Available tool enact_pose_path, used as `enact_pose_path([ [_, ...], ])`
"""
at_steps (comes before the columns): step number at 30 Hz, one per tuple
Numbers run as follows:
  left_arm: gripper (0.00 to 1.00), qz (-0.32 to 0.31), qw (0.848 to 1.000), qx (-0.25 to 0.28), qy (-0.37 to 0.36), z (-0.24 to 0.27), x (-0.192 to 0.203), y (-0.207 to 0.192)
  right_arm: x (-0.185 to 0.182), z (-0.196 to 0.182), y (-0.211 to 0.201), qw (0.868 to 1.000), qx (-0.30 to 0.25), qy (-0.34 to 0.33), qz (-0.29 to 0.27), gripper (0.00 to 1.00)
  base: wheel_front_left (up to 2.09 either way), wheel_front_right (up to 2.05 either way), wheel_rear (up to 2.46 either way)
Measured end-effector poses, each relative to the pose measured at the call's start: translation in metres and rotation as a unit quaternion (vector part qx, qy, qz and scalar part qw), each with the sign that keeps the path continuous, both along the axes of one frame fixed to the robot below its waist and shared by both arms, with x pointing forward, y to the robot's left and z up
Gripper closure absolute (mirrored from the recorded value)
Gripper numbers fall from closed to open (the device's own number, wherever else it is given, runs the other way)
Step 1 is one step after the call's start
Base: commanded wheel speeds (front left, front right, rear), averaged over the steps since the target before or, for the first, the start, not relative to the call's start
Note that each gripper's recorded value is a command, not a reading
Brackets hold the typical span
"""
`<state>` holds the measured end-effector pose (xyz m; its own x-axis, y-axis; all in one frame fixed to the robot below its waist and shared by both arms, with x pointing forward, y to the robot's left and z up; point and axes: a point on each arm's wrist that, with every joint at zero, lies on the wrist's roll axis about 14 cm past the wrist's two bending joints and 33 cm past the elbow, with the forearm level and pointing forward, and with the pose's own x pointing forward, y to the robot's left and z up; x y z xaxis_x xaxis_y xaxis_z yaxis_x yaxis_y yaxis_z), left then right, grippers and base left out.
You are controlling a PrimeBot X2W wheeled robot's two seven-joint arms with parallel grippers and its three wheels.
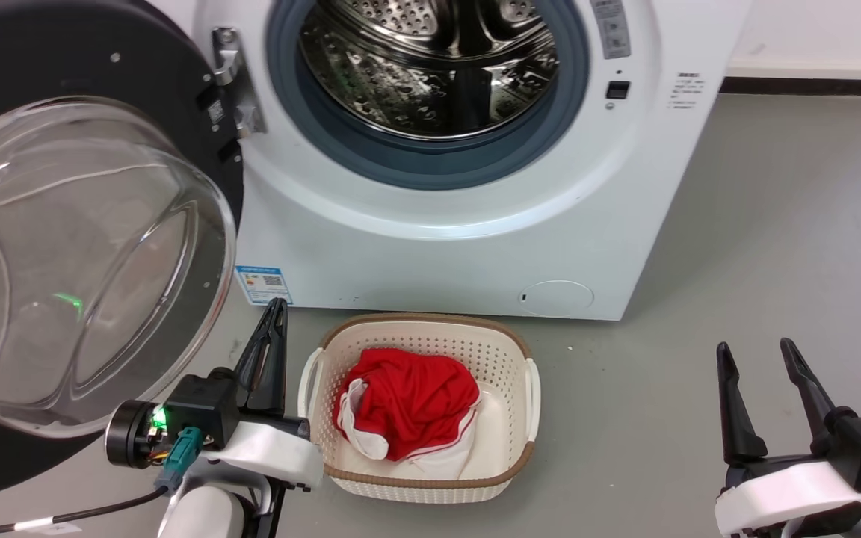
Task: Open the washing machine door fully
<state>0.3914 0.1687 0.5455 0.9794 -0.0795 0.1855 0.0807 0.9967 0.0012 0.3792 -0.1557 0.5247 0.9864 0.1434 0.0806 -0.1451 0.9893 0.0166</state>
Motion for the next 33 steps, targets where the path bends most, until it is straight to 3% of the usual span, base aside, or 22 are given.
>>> enact_pose_path([
  [1, 1.00, -0.003, 1.000, 0.000, 0.001, -0.001, 0.001, -0.003, -0.002, 0.000, -0.003, 1.000, 0.000, 0.000, -0.004, 0.00, 0.00, 0.00, 0.00],
  [2, 0.84, -0.005, 1.000, 0.000, 0.004, -0.003, 0.002, -0.005, -0.003, 0.001, -0.005, 1.000, 0.000, -0.001, -0.008, 0.00, 0.00, 0.00, 0.00],
  [4, 0.42, -0.008, 1.000, -0.002, 0.007, -0.005, 0.003, -0.008, -0.006, 0.002, -0.008, 1.000, -0.001, -0.003, -0.012, 0.00, 0.00, 0.00, 0.00],
  [5, 0.13, -0.007, 1.000, -0.005, 0.008, -0.005, 0.003, -0.008, -0.007, 0.002, -0.009, 1.000, -0.001, -0.003, -0.014, 0.00, 0.00, 0.00, 0.00],
  [6, 0.00, -0.004, 1.000, -0.008, 0.009, -0.006, 0.002, -0.007, -0.008, 0.003, -0.010, 1.000, -0.001, -0.003, -0.015, 0.00, 0.00, 0.00, 0.00],
  [33, 0.00, 0.018, 0.999, -0.019, 0.024, -0.017, -0.001, 0.001, -0.005, -0.003, -0.007, 1.000, 0.005, 0.004, -0.011, 0.00, 0.00, 0.00, 0.00],
])
